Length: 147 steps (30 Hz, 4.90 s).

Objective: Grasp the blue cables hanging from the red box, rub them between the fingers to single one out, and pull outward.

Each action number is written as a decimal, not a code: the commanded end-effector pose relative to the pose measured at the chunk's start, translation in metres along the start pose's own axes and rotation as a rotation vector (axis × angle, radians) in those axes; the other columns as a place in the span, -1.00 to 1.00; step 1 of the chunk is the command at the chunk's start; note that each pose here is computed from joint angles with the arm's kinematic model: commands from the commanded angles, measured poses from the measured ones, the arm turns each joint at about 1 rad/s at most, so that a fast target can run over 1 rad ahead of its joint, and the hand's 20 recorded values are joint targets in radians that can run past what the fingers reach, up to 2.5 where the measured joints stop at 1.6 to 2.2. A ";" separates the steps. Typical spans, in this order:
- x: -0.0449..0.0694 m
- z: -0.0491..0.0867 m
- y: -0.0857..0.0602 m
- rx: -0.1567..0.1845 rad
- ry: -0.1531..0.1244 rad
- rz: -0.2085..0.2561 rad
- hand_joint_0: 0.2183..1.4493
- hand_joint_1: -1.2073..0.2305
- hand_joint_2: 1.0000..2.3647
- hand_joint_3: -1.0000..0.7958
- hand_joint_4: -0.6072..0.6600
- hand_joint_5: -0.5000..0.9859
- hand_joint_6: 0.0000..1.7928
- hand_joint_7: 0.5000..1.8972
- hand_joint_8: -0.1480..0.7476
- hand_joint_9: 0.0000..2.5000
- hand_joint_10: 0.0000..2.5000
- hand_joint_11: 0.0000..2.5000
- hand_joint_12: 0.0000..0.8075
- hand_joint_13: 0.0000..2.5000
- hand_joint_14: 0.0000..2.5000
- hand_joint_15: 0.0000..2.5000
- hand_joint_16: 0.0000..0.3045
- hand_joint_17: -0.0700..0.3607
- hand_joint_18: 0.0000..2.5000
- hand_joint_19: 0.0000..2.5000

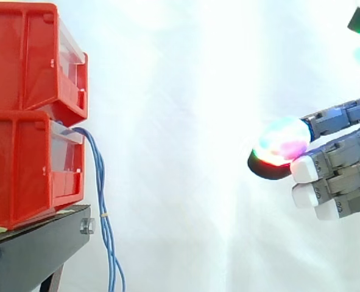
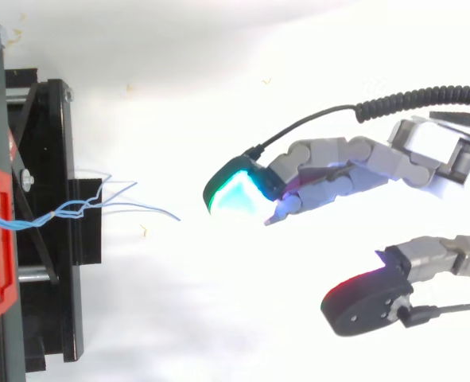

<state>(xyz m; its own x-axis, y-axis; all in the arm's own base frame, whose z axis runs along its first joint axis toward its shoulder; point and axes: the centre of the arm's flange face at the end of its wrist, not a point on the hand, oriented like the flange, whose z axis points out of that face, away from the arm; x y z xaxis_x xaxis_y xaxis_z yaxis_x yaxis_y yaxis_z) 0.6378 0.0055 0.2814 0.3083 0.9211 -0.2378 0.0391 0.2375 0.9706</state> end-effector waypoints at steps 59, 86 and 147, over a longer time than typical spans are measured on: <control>0.066 0.131 -0.108 -0.131 -0.236 -0.071 -0.46 -0.12 -1.00 -0.41 0.41 -0.54 -0.44 -0.67 -0.10 -0.30 -0.99 -0.84 -0.23 -0.52 -0.99 -0.80 -0.77 -0.31 -0.66 -0.82; 0.113 0.159 -0.166 -0.250 -0.160 0.032 -0.45 -0.12 -1.00 -0.41 0.43 -0.52 -0.44 -0.65 -0.09 -0.26 -0.99 -0.82 -0.24 -0.50 -0.99 -0.79 -0.77 -0.31 -0.64 -0.80; 0.103 0.142 -0.122 -0.300 -0.066 0.186 -0.38 -0.29 -0.99 -0.37 0.29 -0.42 -0.38 0.08 -0.13 -0.17 -0.99 -0.62 -0.22 -0.41 -0.99 -0.69 -0.77 -0.31 -0.58 -0.73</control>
<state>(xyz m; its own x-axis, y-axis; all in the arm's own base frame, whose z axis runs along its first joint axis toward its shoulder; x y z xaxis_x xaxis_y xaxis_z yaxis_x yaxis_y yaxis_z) 0.8007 0.0237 0.1441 0.3483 0.9365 -0.0409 -0.3059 0.1548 0.9394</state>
